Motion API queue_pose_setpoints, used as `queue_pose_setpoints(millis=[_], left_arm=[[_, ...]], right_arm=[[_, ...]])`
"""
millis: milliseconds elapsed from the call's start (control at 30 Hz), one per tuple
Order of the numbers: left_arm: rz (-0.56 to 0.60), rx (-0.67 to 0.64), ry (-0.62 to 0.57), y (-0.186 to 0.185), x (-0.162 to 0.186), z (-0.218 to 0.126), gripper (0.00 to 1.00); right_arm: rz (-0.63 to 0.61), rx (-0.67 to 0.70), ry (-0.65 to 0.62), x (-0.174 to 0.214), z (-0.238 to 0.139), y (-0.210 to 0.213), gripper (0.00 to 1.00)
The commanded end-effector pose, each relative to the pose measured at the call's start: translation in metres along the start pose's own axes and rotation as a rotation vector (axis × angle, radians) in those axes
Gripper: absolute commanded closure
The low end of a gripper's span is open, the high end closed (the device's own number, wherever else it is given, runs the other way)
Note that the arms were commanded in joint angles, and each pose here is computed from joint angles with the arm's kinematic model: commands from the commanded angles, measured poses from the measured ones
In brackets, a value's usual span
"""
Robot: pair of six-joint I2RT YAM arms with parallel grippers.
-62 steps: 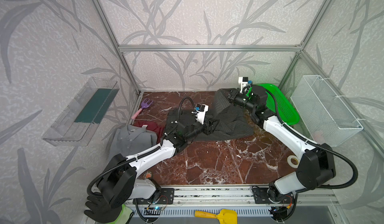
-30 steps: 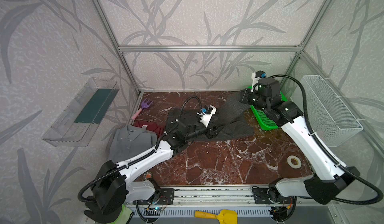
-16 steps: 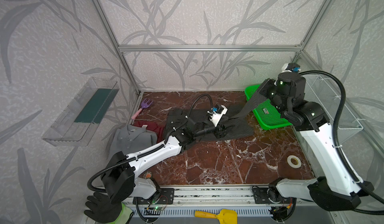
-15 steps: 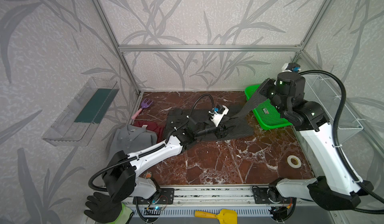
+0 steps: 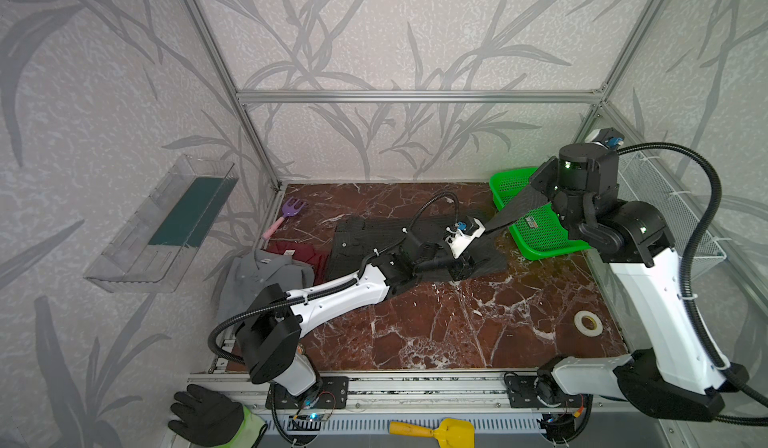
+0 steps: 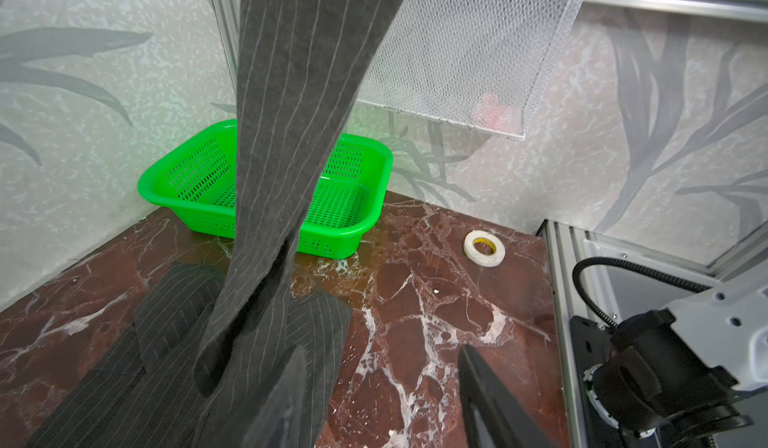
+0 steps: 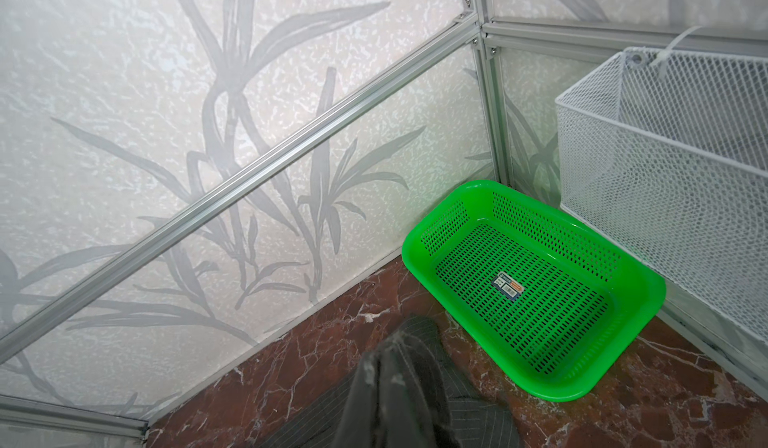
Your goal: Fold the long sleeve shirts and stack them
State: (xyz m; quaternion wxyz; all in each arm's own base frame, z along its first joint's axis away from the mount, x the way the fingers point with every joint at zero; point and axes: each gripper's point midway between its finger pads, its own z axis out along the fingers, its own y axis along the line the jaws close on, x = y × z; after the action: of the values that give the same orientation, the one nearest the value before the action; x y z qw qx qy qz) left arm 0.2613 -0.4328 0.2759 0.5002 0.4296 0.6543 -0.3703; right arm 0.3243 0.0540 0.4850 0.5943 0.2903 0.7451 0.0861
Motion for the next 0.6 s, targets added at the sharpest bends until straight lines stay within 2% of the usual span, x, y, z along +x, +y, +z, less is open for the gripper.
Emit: queue_pose_setpoints(millis=[0, 267, 333, 567], left_arm=[[0.085, -0.019, -0.029, -0.006, -0.011, 0.01, 0.41], [0.129, -0.199, -0.229, -0.01, -0.048, 0.052, 0.41], [0.154, -0.316, -0.264, 0.001, -0.052, 0.057, 0.4], [0.205, -0.542, -0.306, 0.034, -0.064, 0.056, 0.39]], right_arm=[[0.065, -0.007, -0.022, -0.012, -0.014, -0.007, 1.0], [0.099, -0.001, 0.05, 0.007, -0.012, -0.011, 1.0], [0.099, -0.001, 0.069, 0.012, -0.014, -0.014, 1.0], [0.071, 0.038, 0.079, 0.024, -0.02, -0.039, 1.0]])
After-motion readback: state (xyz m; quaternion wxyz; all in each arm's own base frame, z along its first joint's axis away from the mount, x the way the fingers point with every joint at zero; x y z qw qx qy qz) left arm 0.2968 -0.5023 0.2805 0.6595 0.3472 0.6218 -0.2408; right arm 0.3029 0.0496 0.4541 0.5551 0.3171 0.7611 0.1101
